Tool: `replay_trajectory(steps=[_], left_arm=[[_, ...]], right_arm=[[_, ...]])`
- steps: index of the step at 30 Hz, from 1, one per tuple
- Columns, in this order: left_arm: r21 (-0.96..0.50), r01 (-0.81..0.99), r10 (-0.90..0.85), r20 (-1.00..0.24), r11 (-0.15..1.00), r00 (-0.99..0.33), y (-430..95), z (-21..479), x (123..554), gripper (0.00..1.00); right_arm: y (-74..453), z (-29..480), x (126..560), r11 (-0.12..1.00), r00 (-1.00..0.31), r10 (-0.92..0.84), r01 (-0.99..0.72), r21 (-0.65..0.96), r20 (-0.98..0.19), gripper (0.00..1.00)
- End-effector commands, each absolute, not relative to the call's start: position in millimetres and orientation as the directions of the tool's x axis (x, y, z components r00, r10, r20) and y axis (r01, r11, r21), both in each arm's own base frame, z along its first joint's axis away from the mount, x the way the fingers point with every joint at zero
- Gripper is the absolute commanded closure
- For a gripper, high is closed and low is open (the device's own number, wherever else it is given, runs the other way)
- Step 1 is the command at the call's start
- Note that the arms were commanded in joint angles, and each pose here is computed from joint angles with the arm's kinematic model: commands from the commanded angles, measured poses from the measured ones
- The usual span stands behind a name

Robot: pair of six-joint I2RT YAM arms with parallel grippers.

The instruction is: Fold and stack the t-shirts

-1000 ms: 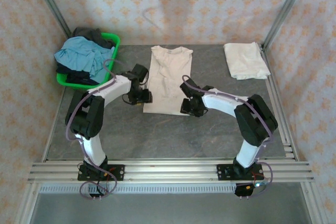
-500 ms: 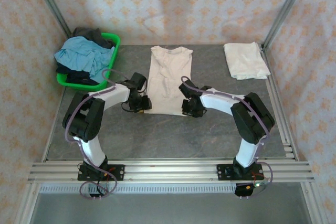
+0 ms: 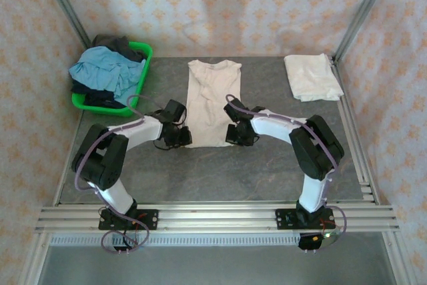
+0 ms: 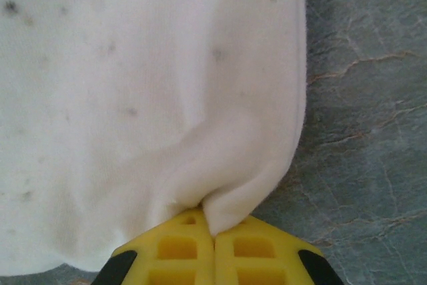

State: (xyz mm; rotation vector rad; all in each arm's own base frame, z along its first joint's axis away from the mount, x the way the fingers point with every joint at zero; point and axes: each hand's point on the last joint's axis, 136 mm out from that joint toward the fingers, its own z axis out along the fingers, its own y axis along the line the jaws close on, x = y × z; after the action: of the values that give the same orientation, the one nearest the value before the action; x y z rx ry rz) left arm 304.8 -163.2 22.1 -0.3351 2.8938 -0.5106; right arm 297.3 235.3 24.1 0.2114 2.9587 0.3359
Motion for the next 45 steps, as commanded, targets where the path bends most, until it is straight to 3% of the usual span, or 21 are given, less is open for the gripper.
replay_trajectory(steps=[1,6,15,21,28,36,45], left_arm=[[-0.364,-0.209,-0.285,-0.167,0.907,-0.944,-162.0,25.9,299.7,0.82],[-0.382,-0.218,-0.307,-0.189,0.898,-0.933,-160.2,27.8,291.6,0.88],[-0.371,-0.199,-0.291,-0.209,0.907,-0.934,-155.4,29.6,266.6,0.88],[-0.354,-0.198,-0.292,-0.234,0.914,-0.927,-144.4,32.3,253.6,0.68],[-0.359,-0.192,-0.298,-0.268,0.913,-0.916,-137.4,39.1,246.7,0.55],[-0.376,-0.177,-0.297,-0.29,0.91,-0.91,-137.0,49.3,245.2,0.47],[-0.376,-0.167,-0.292,-0.306,0.912,-0.906,-133.9,56.4,241.8,0.45]], right_arm=[[227.8,21.7,283.7,0.974,-0.983,0.124,0.094,0.207,-0.136,1.0],[221.9,27.9,272.8,0.977,-0.976,0.122,0.086,0.196,-0.179,1.0],[210.8,26.0,250.8,0.982,-0.967,0.128,0.093,0.161,-0.218,1.0],[212.5,23.0,237.2,0.986,-0.963,0.115,0.08,0.149,-0.242,1.0],[209.1,27.4,234.5,0.987,-0.956,0.109,0.072,0.14,-0.273,1.0],[201.1,39.9,235.0,0.983,-0.934,0.131,0.078,0.167,-0.333,1.0],[189.4,39.7,231.4,0.981,-0.92,0.156,0.103,0.162,-0.359,1.0]])
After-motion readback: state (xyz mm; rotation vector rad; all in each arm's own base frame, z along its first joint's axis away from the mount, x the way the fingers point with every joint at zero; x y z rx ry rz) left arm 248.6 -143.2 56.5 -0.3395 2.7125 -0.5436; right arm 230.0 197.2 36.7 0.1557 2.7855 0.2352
